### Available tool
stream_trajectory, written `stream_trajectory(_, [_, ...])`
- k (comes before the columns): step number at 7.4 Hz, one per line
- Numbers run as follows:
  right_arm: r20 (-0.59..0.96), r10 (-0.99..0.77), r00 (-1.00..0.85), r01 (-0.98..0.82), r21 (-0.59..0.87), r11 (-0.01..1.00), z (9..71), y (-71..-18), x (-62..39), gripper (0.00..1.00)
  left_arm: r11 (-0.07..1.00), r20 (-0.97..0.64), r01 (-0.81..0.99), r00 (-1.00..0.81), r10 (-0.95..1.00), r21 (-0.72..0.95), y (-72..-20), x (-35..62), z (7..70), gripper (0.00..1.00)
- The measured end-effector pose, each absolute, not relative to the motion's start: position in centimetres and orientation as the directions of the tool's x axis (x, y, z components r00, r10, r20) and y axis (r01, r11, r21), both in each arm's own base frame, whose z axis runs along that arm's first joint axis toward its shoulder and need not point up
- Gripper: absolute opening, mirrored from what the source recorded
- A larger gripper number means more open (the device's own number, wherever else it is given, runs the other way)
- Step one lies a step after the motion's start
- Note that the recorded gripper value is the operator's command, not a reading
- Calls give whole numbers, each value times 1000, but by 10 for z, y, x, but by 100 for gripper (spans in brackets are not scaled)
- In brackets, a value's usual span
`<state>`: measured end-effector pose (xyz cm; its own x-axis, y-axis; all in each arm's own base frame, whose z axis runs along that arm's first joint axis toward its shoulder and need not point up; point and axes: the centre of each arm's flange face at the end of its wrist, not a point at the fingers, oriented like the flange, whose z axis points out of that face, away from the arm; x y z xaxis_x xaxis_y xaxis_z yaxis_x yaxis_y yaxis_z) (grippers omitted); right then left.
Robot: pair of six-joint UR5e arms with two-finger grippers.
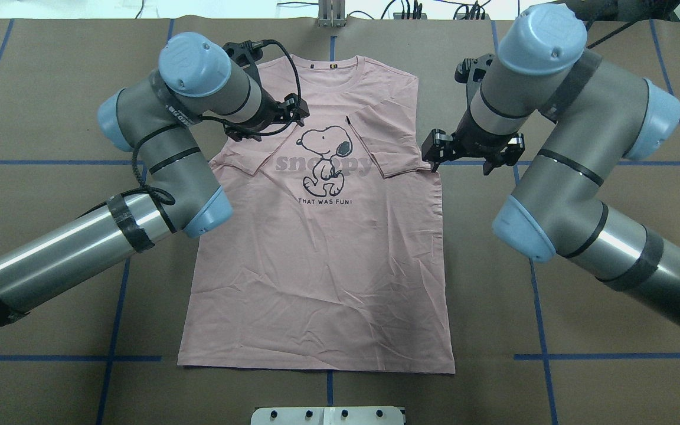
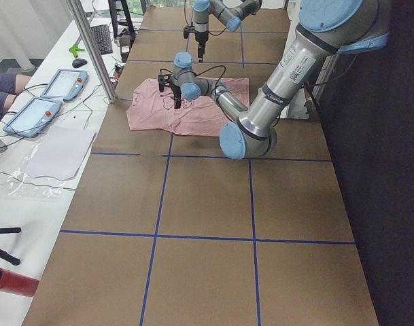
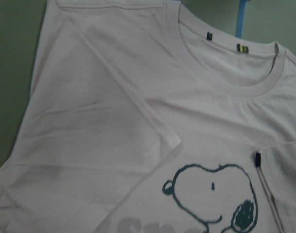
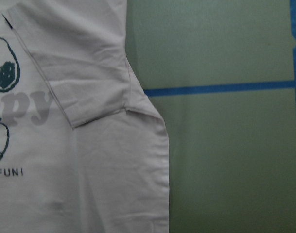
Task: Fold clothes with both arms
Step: 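Move the right gripper to the hem corner nearest the robot while left holds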
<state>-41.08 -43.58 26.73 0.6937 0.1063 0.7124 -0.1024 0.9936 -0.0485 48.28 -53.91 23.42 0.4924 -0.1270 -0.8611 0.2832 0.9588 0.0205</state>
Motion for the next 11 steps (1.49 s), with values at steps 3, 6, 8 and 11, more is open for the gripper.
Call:
stream_trajectory(3, [742, 152, 653, -188, -36, 981, 293, -300, -460, 100, 973, -841, 194, 541, 2, 127, -444, 391, 257, 100])
stream_trajectory(6, [716, 154, 681, -207, -13, 978, 339, -203, -491, 100, 972, -838, 178, 545, 30, 151, -421, 362, 266, 100])
stream_trajectory(8, [710, 155, 687, -199, -21, 980, 347, -188, -495, 100, 972, -838, 177, 545, 31, 152, -420, 360, 267, 100])
stream_trajectory(11, [708, 149, 690, -182, -29, 983, 347, -184, -500, 98, 971, -844, 178, 535, 39, 158, -417, 356, 261, 100])
